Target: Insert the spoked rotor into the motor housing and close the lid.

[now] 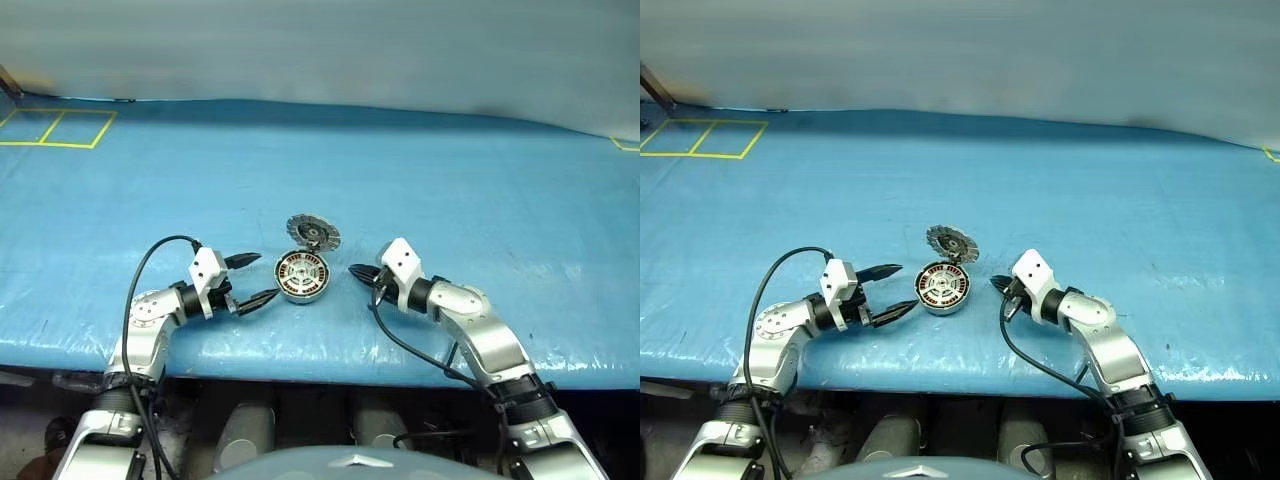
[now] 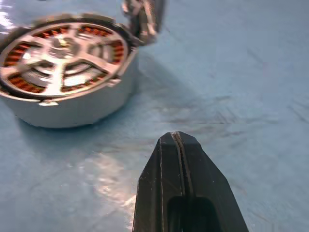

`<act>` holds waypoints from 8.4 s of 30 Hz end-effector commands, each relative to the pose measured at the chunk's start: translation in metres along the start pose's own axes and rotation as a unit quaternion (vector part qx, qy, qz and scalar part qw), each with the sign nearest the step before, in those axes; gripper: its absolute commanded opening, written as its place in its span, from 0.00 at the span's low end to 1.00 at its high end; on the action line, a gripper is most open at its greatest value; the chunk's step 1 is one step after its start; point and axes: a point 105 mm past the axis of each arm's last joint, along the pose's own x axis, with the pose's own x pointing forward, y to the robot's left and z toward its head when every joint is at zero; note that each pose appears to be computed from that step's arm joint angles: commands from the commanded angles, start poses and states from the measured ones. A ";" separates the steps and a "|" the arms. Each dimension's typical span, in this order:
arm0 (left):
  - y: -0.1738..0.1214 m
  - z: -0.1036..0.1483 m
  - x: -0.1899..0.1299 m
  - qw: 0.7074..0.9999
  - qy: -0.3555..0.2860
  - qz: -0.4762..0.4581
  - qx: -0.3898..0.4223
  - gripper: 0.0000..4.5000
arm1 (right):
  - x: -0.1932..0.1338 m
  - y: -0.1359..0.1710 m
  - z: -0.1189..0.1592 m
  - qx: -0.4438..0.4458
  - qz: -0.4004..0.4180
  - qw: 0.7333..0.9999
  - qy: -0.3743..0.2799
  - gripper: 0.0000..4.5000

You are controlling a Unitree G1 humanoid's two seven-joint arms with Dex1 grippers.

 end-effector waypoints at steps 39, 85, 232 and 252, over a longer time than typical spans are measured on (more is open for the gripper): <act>0.004 0.009 -0.013 1.000 -0.008 0.027 0.011 1.00 | 0.023 0.077 0.059 0.003 0.267 0.958 -0.102 0.00; 0.001 0.005 -0.014 0.999 -0.010 0.039 0.005 1.00 | 0.037 0.072 0.047 -0.016 0.167 0.980 -0.110 0.86; -0.019 -0.007 0.035 0.999 0.022 -0.028 -0.018 0.00 | -0.003 0.056 0.009 0.539 0.164 0.826 -0.037 0.78; -0.001 0.001 0.033 0.997 -0.010 0.045 -0.065 0.00 | -0.001 0.043 0.013 0.548 0.138 0.823 -0.064 0.29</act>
